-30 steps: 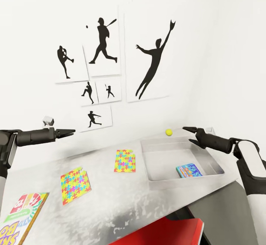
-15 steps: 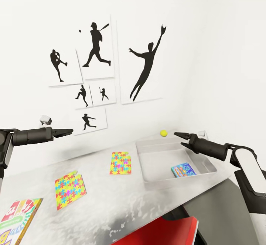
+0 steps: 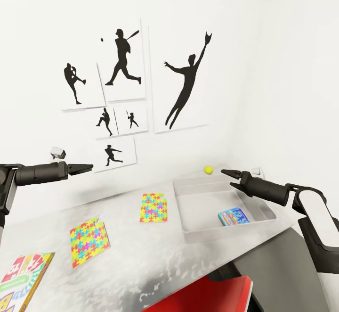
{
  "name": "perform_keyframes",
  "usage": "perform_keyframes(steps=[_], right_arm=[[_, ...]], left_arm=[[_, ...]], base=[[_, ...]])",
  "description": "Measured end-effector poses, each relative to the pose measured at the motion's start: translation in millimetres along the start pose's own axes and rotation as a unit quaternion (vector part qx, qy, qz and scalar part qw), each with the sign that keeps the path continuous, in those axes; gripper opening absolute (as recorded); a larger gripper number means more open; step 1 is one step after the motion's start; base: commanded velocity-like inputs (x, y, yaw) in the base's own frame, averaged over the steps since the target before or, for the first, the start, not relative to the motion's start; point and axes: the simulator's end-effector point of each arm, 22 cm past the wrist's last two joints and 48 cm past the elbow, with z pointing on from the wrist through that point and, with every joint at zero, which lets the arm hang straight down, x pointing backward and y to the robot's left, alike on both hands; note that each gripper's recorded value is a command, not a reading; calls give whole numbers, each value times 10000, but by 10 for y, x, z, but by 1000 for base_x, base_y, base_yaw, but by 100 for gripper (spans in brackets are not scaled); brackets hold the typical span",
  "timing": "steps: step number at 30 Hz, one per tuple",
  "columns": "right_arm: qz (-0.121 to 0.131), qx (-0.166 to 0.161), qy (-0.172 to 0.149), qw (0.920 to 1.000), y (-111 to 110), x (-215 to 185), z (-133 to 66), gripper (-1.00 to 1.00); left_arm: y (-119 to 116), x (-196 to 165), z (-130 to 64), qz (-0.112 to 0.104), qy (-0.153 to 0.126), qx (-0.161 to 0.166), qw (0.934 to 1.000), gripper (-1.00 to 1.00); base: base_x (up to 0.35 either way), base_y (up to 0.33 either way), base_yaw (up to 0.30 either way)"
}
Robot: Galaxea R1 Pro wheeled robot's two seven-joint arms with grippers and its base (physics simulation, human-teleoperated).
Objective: Put all the toys in the child's room - the three board games (two on the bed and one on the table), the two jigsaw puzzles on the table, and the tennis ball on the table - inside the toy box on the table in the child's room.
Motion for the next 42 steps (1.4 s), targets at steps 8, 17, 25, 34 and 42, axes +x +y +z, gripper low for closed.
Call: perform_keyframes(steps=[8,17,25,34,42], right_arm=[[1,-5,9,10000,-3,19,-7,100],[-54,-96,-20,9999,78,-6,-25,100],[-94,-347,-59,9993,233,-32,-65,100],[-83,-489,-59,9988,299,20,-133,100],[14,-924,-101,9957,404,153,-335,100]], left_arm=[[0,0,-1,0,0,-1,10000,100],[-13,-13,-22,32,-3,-17,10000,100],[-56,-50,-71,105,-29,-35,9999,100],[-116,-75,-107,161,-55,-37,9998,100],[-43,-35,-328,181,-25,-271,9995,100]], base=[[0,0,0],[-57,0,36],[-201,0,93],[-155,13,99],[-117,40,99]])
